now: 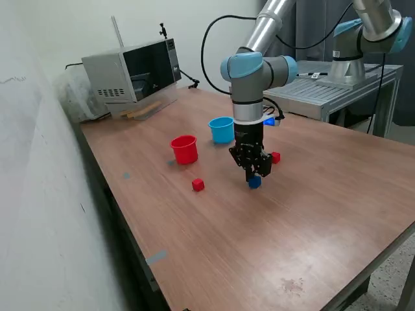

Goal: Place red objects in the red bin, and blue objects in the blue bin.

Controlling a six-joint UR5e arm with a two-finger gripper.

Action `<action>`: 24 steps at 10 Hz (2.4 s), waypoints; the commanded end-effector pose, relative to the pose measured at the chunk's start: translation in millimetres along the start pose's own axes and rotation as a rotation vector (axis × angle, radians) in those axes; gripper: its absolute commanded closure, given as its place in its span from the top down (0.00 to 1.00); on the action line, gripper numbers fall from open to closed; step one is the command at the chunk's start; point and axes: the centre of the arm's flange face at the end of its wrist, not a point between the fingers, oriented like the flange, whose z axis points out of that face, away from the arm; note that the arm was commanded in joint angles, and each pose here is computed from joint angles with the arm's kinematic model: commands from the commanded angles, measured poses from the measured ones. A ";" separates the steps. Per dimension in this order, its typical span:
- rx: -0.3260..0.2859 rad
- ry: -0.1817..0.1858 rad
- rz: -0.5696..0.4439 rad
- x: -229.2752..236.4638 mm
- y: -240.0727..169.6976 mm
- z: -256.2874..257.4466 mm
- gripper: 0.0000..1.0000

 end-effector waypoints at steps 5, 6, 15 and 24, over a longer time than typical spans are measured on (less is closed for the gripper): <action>0.002 -0.021 0.002 -6.5 1.2 -0.2 1.00; 0.002 -0.022 0.004 -7.7 1.2 -0.2 1.00; -0.040 -0.024 -0.008 1.7 4.4 -42.5 1.00; -0.017 0.040 -0.259 76.6 -21.0 -37.6 1.00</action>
